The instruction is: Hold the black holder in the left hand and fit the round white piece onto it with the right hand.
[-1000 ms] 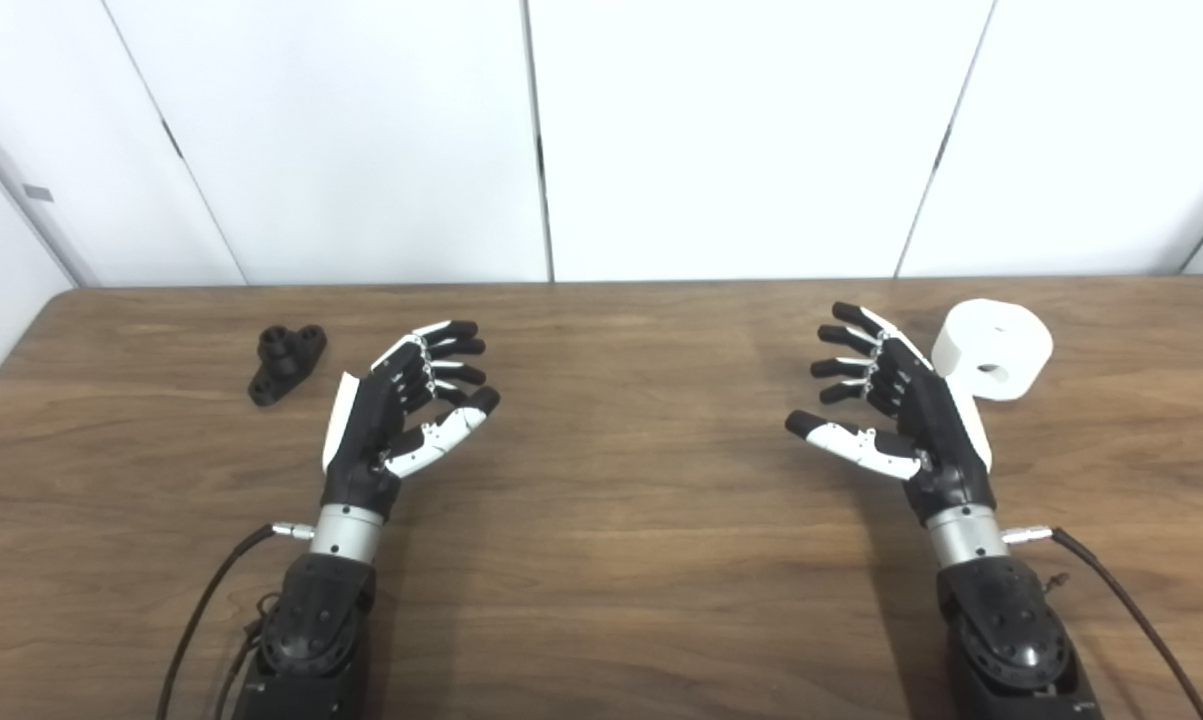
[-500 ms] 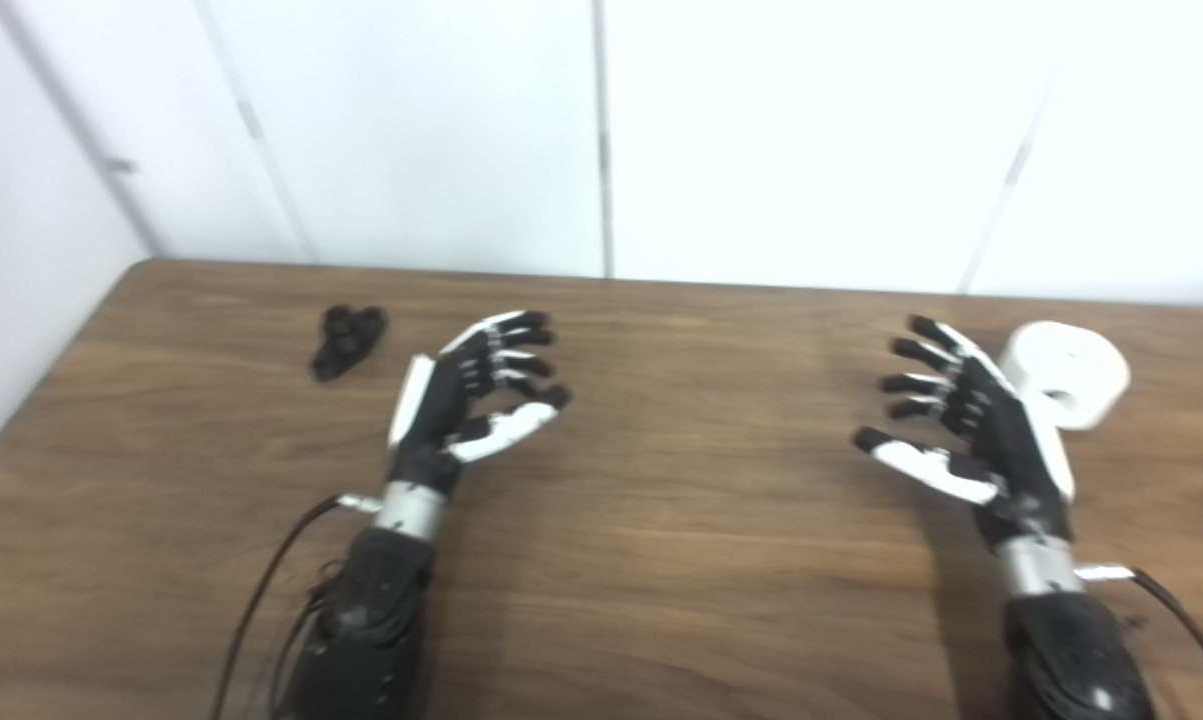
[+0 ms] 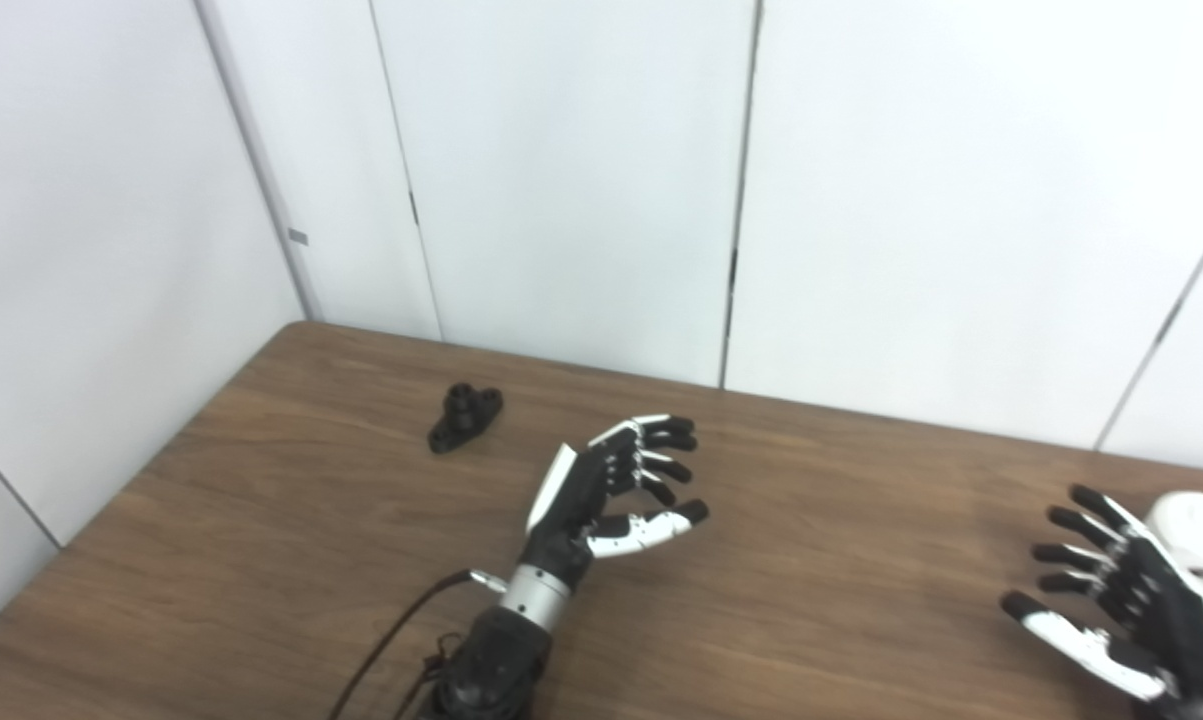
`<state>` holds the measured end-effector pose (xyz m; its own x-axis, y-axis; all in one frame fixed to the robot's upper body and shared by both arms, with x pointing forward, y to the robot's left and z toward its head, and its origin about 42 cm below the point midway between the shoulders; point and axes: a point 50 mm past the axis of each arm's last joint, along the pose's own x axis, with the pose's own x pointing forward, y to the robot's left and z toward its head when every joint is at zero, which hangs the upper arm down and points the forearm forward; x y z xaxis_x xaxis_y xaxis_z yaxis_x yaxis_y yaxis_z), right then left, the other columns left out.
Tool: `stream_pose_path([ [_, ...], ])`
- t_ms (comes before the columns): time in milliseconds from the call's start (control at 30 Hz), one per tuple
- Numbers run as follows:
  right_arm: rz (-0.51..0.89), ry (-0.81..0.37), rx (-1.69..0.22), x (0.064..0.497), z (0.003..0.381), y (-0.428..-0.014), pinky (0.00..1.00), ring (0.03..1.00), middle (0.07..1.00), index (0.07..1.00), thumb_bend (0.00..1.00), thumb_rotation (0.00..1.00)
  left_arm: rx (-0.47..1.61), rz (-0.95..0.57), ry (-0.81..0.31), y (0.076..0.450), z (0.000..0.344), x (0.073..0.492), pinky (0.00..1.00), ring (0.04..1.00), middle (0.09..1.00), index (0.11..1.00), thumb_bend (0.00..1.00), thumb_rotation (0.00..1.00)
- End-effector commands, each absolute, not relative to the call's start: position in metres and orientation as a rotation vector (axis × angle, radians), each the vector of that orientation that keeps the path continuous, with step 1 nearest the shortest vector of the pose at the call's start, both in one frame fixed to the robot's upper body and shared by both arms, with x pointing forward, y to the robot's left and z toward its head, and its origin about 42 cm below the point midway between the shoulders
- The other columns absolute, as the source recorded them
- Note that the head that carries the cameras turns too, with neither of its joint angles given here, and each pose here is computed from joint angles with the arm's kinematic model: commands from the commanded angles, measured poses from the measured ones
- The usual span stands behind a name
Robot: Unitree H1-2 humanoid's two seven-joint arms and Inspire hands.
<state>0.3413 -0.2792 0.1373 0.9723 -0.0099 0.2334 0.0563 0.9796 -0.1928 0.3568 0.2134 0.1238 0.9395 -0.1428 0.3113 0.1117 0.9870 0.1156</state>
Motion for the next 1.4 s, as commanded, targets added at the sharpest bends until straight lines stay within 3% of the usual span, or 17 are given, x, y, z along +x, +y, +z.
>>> stream_pose_path([
  [0, -0.028, -0.297, -0.188, 0.345, 0.157, -0.280, 0.57, 0.680, 0.797, 0.836, 0.64, 0.12, 0.088, -0.131, -0.342, 0.206, 0.126, 0.361, 0.52, 0.642, 0.732, 0.735, 0.69, 0.10],
  [200, -0.022, -0.292, -0.184, 0.343, 0.162, -0.280, 0.62, 0.702, 0.813, 0.850, 0.60, 0.05, 0.094, -0.129, -0.350, 0.205, 0.128, 0.361, 0.51, 0.642, 0.723, 0.733, 0.69, 0.13],
  [533, -0.023, -0.292, -0.196, 0.341, 0.167, -0.280, 0.61, 0.696, 0.808, 0.843, 0.59, 0.03, 0.115, -0.084, -0.352, 0.213, 0.135, 0.360, 0.48, 0.596, 0.705, 0.711, 0.67, 0.07],
  [833, -0.014, -0.296, -0.181, 0.341, 0.169, -0.283, 0.63, 0.688, 0.804, 0.838, 0.58, 0.01, 0.224, -0.022, -0.390, 0.242, 0.161, 0.367, 0.50, 0.562, 0.616, 0.661, 0.69, 0.10],
  [1067, -0.014, -0.304, -0.189, 0.342, 0.171, -0.285, 0.61, 0.674, 0.800, 0.830, 0.58, 0.00, 0.347, 0.007, -0.444, 0.264, 0.185, 0.371, 0.51, 0.577, 0.641, 0.658, 0.68, 0.05],
  [1367, -0.010, -0.311, -0.201, 0.343, 0.175, -0.287, 0.62, 0.687, 0.806, 0.829, 0.56, 0.00, 0.444, 0.132, -0.454, 0.287, 0.206, 0.374, 0.54, 0.639, 0.700, 0.683, 0.73, 0.06],
])
